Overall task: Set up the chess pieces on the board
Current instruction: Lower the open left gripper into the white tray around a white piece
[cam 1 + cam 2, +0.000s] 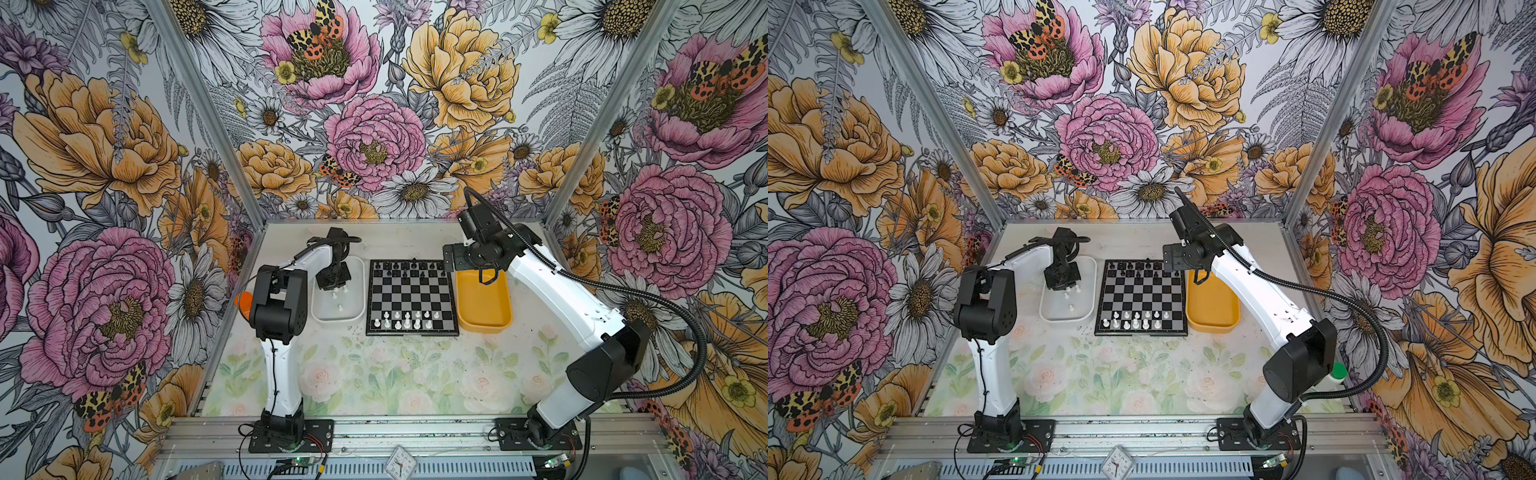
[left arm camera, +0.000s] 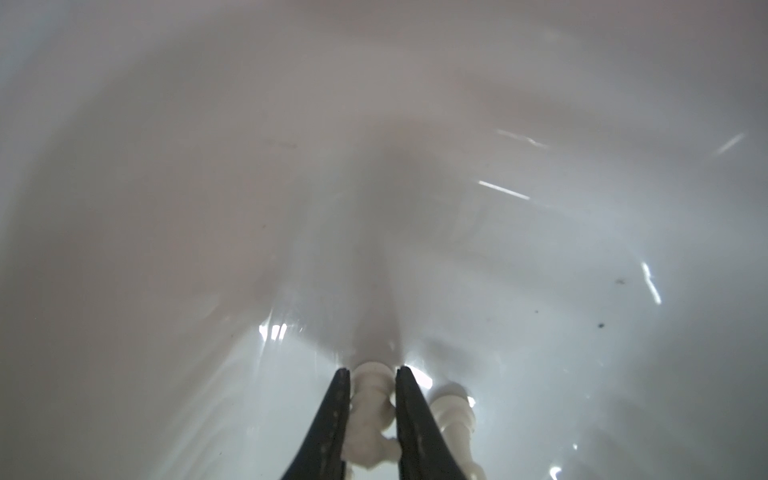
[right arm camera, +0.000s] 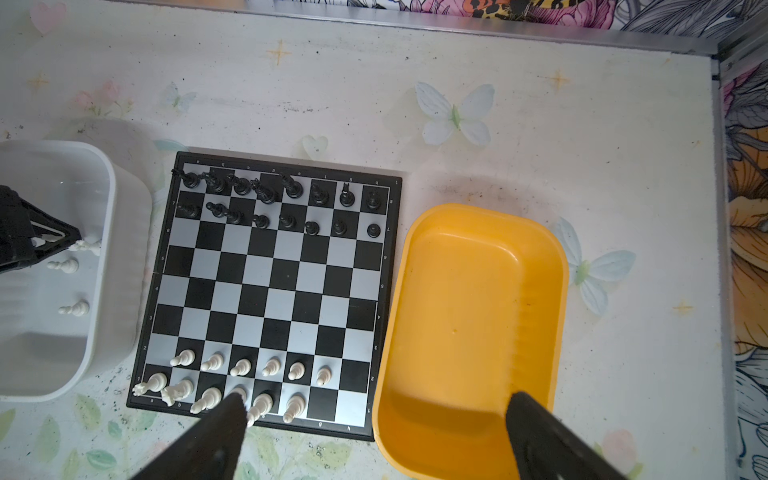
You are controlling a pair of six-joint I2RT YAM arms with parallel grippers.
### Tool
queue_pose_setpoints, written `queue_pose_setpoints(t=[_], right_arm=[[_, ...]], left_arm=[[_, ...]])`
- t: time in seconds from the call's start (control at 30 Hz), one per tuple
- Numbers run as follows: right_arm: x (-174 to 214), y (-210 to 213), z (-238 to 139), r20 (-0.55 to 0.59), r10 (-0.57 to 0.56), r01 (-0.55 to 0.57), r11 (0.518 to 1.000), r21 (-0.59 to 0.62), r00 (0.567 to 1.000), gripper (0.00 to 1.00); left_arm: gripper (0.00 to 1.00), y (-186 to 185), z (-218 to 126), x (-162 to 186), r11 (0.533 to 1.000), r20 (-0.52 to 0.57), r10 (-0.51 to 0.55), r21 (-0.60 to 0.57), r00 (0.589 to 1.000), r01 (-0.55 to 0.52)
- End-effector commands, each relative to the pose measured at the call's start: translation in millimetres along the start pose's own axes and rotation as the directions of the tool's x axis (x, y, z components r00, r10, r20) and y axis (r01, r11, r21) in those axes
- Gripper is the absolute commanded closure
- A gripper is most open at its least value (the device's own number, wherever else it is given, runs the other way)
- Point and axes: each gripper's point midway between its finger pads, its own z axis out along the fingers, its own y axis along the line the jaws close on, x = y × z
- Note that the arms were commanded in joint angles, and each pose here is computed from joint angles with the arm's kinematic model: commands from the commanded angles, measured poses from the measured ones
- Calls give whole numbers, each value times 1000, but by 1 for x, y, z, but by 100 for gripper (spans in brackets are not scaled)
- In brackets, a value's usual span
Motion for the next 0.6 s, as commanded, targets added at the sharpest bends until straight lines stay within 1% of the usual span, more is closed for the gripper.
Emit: queue_pose_setpoints(t=[0.0,0.3,0.57], right_arm=[[-1,-6,-8,18,15,-15,1000,8,1000,0],[-1,-6,-8,20,11,-11,1000,9,1000,0],[-1,-6,-9,21,14,-14,1000,7,1000,0]], left_arm=[[79,-4,-14,-13,999,41,-15,36,999,13],[81,-2,-18,-13,999,48,-8,34,999,6],[81,-2,-29,-21,999,84,4,33,996,-7]])
